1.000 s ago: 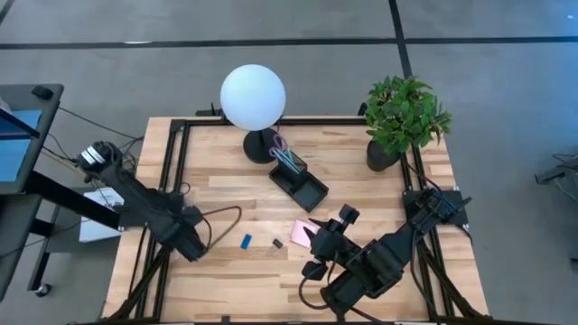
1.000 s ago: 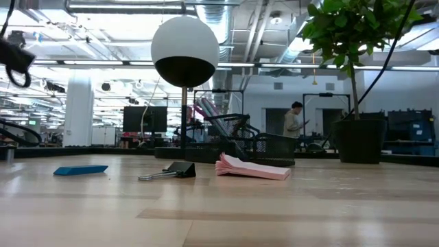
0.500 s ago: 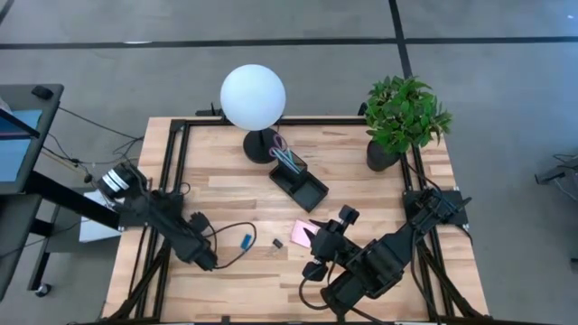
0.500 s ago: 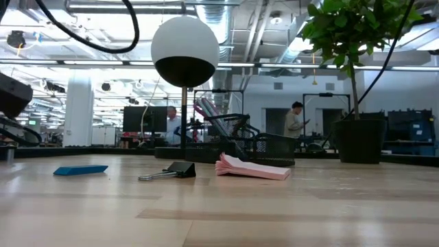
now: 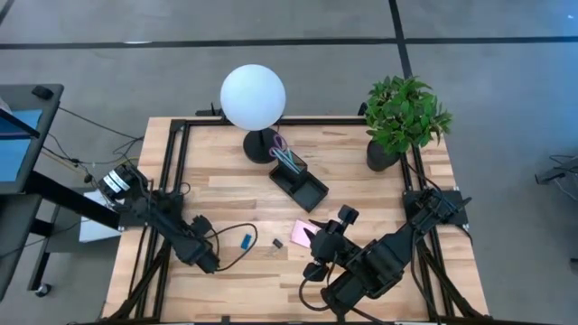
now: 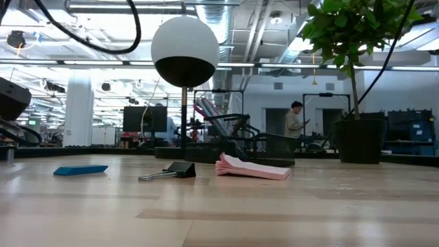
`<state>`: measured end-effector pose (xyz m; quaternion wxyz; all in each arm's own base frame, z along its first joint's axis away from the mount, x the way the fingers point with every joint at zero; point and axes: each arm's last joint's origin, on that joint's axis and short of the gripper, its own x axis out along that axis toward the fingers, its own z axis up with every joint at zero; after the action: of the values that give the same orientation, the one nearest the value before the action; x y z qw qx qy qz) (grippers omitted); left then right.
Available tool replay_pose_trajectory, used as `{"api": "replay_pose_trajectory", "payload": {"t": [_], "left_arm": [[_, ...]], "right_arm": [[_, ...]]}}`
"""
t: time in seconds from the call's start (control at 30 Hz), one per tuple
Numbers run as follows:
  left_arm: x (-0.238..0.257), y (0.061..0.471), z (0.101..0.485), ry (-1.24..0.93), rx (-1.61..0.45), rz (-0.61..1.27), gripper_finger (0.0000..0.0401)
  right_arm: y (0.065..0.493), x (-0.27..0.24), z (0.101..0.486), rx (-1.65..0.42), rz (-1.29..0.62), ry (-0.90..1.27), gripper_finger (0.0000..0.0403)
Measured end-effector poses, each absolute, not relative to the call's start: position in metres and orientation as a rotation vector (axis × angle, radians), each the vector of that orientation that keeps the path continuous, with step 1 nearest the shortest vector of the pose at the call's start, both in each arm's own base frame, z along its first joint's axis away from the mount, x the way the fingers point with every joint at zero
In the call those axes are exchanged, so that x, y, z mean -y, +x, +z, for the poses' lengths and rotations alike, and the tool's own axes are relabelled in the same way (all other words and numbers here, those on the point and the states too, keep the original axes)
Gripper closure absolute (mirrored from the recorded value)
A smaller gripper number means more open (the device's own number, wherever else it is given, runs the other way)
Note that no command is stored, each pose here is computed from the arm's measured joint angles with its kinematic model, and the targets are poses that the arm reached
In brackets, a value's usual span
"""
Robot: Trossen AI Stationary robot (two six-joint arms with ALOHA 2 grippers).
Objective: Pick and place office supplies into organizer
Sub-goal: Put the left binder clip into the desk organizer, then put the left black binder clip into the desk organizer
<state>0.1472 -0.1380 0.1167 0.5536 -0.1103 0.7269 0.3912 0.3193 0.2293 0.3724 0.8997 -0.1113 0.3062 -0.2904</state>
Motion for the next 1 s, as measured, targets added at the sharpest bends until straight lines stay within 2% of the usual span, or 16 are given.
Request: {"api": "replay_pose_trajectory", "payload": {"t": [0.17, 0.3, 0.5, 0.7, 1.0], "left_arm": [[0.156, 0.169, 0.131, -0.334, -1.609, 0.818, 0.0278], [0.176, 0.197, 0.148, -0.39, -1.425, 0.641, 0.0278], [0.191, 0.229, 0.183, -0.326, -1.214, 0.469, 0.0278], [0.199, 0.214, 0.204, -0.286, -1.297, 0.549, 0.0278], [0.231, 0.177, 0.201, -0.409, -1.42, 0.58, 0.0278]], "right_arm": [[0.321, -0.227, 0.372, -0.635, -0.609, -0.229, 0.0302], [0.325, -0.222, 0.372, -0.643, -0.618, -0.244, 0.0302], [0.33, -0.213, 0.372, -0.65, -0.641, -0.24, 0.0302], [0.329, -0.215, 0.371, -0.683, -0.611, -0.221, 0.0302], [0.322, -0.227, 0.371, -0.681, -0.576, -0.229, 0.0302]]}}
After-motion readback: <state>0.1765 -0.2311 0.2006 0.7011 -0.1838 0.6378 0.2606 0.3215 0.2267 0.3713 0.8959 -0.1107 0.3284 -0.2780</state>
